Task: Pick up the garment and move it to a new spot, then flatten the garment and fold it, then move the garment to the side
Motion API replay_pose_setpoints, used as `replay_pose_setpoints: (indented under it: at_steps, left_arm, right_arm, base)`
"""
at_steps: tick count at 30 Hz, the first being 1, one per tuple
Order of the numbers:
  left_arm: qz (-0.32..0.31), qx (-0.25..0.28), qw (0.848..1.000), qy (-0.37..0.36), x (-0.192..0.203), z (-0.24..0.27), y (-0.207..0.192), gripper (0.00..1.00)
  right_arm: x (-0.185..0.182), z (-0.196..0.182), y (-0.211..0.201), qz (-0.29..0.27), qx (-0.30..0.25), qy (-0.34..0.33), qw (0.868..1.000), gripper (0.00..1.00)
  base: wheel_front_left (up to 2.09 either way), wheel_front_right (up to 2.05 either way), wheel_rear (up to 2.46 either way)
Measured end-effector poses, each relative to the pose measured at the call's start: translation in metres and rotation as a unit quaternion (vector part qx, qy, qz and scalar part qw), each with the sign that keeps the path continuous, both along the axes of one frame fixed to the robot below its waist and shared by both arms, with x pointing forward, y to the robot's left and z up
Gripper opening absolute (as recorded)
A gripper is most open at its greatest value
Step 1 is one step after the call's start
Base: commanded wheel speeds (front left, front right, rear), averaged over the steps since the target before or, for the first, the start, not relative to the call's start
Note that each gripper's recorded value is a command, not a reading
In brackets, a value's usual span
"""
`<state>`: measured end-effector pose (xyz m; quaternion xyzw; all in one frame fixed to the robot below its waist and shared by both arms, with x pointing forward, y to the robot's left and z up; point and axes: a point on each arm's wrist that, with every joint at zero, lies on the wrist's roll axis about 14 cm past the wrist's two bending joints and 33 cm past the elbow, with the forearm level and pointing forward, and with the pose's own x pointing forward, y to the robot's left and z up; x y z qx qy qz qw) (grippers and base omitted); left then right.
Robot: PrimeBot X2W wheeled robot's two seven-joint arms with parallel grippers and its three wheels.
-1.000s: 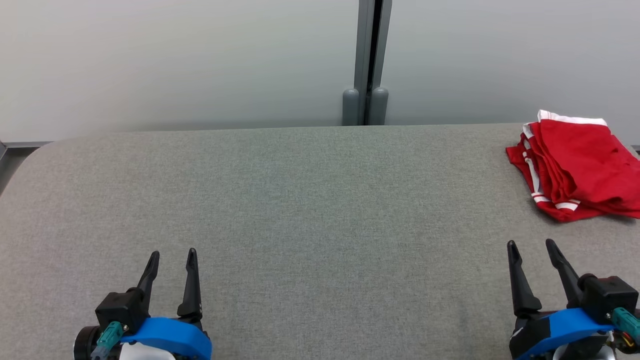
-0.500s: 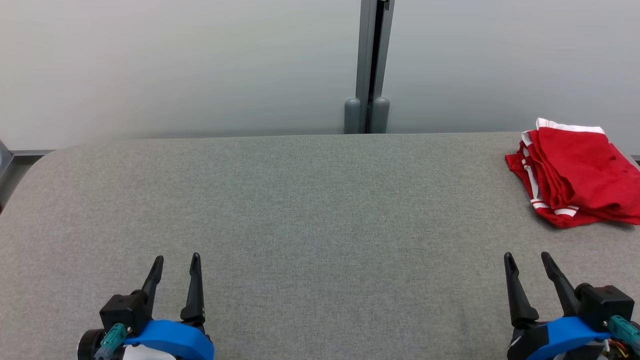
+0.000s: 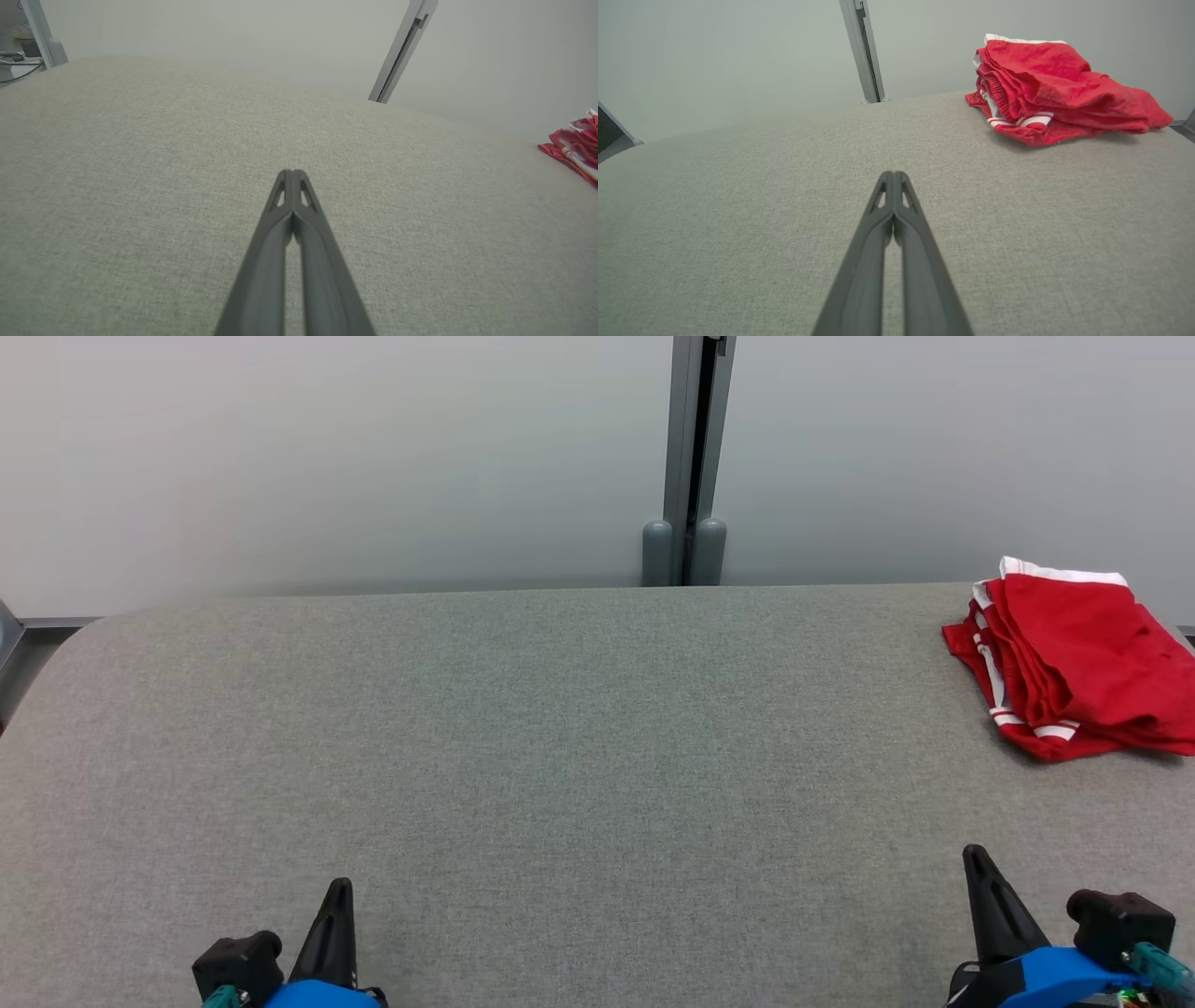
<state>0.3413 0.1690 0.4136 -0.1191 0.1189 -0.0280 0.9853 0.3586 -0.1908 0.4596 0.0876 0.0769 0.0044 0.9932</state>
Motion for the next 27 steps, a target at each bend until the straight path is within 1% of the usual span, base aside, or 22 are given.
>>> replay_pose_setpoints:
  at_steps: [6,13,27]
  left_arm:
    - [0.027,-0.05,0.998,0.005,0.003,0.003,0.006,0.0]
    - [0.053,-0.106,0.993,0.004,0.007,0.009,0.011,0.0]
    - [0.09,-0.208,0.974,0.001,0.014,0.019,0.017,0.0]
  right_arm:
    - [0.0,0.0,-0.002,-0.014,0.057,0.002,0.998,0.0]
    - [0.002,0.002,-0.003,-0.028,0.119,0.0,0.993,0.0]
    - [0.006,0.007,-0.004,-0.047,0.229,-0.006,0.972,0.0]
  base:
    - [0.0,0.0,0.0]
    - [0.0,0.0,0.0]
    - [0.0,0.0,0.0]
